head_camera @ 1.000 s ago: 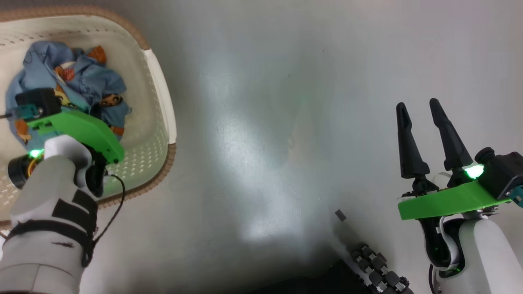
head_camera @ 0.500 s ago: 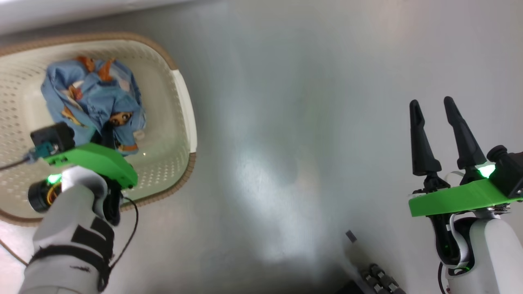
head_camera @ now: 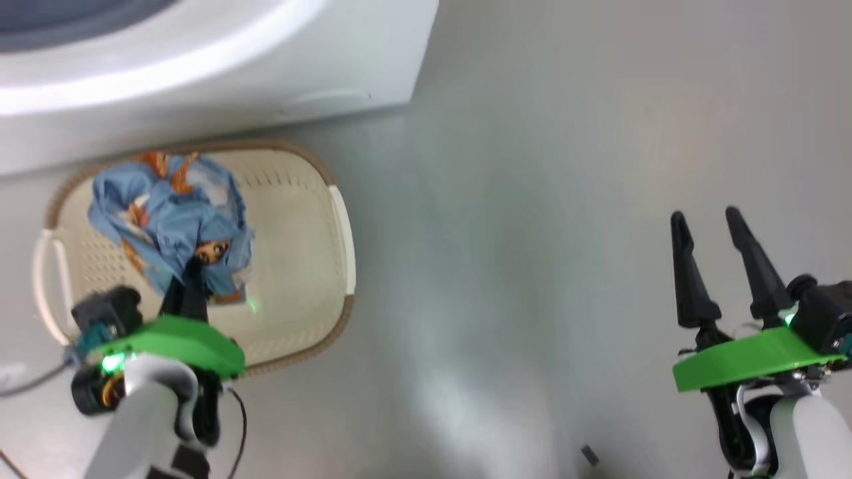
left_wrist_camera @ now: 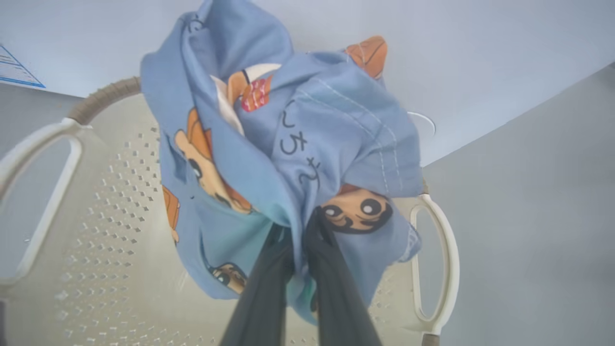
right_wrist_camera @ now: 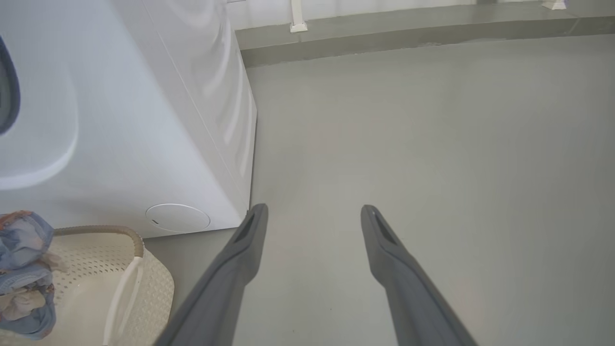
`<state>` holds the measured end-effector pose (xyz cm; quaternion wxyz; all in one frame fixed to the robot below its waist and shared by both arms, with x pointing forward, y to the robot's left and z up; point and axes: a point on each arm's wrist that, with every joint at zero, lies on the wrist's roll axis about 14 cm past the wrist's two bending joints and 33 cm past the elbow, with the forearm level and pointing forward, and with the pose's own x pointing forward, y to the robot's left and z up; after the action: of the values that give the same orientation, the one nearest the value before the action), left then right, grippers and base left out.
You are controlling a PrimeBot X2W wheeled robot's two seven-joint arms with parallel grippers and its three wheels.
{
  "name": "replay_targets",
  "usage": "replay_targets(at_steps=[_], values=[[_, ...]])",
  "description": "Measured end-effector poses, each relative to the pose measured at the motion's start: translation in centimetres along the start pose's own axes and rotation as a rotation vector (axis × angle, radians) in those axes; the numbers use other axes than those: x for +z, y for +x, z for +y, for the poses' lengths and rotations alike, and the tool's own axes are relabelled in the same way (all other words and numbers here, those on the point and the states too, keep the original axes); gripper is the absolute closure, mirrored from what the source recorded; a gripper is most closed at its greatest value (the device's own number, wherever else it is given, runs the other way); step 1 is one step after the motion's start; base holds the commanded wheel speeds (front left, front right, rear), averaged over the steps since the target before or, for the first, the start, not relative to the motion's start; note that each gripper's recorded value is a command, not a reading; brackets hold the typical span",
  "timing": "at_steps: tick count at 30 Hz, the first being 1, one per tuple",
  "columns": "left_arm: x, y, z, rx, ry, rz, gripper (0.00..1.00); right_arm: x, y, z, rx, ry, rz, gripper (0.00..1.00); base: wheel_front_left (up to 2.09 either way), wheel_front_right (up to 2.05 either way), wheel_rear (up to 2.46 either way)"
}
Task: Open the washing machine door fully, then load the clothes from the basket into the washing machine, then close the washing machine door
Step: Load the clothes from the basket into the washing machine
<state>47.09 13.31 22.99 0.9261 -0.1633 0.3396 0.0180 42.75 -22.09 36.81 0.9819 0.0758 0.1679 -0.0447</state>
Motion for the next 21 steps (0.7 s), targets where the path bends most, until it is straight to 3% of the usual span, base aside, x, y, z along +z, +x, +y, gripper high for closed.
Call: replay_targets(at_steps=[21], values=[[7.6, -15.8, -1.3, -0.049, 0.090, -0.386, 1.00, 5.9, -9.7, 2.2, 0.071, 0.008, -0.123, 0.00, 0.00, 0.00, 0.00]])
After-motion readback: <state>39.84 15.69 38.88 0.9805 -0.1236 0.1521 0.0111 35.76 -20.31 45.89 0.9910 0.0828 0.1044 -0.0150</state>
